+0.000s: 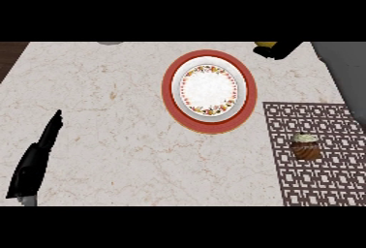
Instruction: Pick the lemon from the placemat and place it in the plate
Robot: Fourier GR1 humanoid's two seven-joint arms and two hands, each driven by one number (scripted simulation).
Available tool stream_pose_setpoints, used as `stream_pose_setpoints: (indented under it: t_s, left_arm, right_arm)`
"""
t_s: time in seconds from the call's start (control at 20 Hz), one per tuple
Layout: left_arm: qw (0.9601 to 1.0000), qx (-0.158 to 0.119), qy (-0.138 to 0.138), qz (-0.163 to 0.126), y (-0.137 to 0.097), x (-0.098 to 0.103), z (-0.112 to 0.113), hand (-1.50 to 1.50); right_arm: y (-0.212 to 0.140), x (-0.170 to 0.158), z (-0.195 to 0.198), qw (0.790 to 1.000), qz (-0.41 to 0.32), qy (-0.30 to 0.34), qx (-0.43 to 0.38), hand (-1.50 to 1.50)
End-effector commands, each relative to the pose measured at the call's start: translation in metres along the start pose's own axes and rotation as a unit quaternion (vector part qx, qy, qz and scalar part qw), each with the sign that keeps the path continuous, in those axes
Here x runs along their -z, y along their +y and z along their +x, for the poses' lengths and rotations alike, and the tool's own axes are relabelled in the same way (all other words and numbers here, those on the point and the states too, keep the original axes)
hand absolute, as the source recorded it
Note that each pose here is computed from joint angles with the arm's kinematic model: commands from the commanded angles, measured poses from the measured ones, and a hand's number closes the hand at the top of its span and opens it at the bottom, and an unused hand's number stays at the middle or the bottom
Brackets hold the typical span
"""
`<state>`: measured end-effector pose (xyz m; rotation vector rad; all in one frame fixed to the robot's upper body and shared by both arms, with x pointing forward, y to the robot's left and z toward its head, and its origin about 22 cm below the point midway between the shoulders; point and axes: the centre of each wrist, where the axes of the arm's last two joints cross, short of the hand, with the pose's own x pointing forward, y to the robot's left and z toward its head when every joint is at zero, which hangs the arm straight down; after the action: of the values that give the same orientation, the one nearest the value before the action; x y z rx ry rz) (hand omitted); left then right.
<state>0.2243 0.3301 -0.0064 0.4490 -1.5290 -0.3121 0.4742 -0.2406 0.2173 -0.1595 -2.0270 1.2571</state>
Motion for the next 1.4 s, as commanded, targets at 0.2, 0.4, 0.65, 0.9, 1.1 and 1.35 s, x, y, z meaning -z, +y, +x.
stream_pose_setpoints:
  t_s: [0.2,0.4,0.65,0.9,1.1,1.35]
  left_arm:
    - [0.9999,0.009,-0.001,0.007,0.016,-0.007,0.002,0.0]
    - [1.0,-0.005,-0.005,-0.006,0.006,-0.009,0.004,0.0]
    - [1.0,0.001,0.006,-0.007,0.001,-0.01,0.007,0.0]
    - [1.0,0.0,-0.004,-0.007,0.003,-0.009,0.005,0.0]
    - [1.0,-0.003,0.001,0.007,-0.002,-0.002,0.013,0.0]
    - [1.0,0.006,-0.004,-0.003,0.011,0.006,0.011,0.0]
  right_arm:
    - [0.1,0.053,0.021,0.997,0.08,0.019,-0.002,1.5]
    - [0.121,0.048,0.009,0.994,0.105,0.029,0.0,1.5]
    - [0.164,0.056,0.016,0.983,0.117,0.091,0.11,1.5]
    - [0.179,0.058,0.015,0.982,0.109,0.141,0.07,-1.5]
    - [0.168,0.05,0.008,0.984,0.084,0.108,0.11,-1.5]
    - [0.143,0.059,0.012,0.97,-0.035,0.114,0.21,-1.5]
